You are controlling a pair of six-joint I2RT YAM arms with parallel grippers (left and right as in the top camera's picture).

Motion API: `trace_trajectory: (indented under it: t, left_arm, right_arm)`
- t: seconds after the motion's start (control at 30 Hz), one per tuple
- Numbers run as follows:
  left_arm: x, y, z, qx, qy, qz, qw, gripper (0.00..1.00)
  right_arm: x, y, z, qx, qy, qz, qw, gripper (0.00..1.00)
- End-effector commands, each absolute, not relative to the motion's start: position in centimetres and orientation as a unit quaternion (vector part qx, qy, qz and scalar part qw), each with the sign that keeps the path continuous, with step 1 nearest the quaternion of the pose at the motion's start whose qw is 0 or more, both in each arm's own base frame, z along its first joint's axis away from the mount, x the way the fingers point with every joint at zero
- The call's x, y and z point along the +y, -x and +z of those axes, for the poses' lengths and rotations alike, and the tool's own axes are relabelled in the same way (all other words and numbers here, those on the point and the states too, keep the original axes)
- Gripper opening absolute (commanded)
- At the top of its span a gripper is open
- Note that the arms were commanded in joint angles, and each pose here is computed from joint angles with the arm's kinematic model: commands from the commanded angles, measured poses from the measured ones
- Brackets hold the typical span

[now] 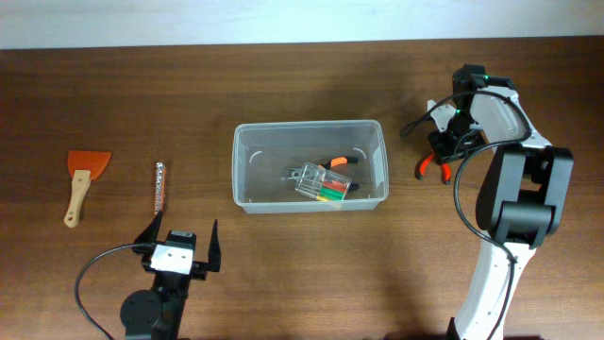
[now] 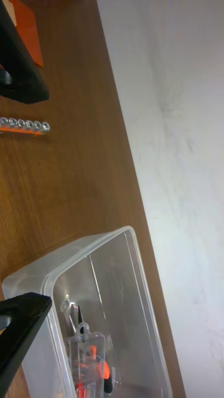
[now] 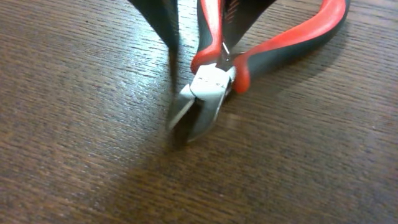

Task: Pack container
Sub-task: 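Lower the right gripper and grasp the red-black cutters at the jaws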

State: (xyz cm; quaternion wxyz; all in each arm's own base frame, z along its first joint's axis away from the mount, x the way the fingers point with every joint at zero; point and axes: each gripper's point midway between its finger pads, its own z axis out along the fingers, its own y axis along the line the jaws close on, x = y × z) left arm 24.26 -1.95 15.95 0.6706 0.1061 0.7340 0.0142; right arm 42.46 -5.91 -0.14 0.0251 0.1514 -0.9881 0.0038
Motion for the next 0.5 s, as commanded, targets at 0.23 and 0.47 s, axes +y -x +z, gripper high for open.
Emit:
trace_trajectory:
  t: [0.23,0.47]
  left_arm:
    - [-1.7,-24.28,15.86,0.734,-0.099,0.016,0.672,0.99]
    - [-1.7,-24.28,15.86,0.734,-0.099,0.016,0.672,0.99]
  right_arm:
    - [-4.58,-41.68,-1.16,-0.988,-0.145,-0.02,0.038,0.15]
    - [-4.59,-41.7,-1.15,-0.988,-0.145,-0.02,0.037,0.15]
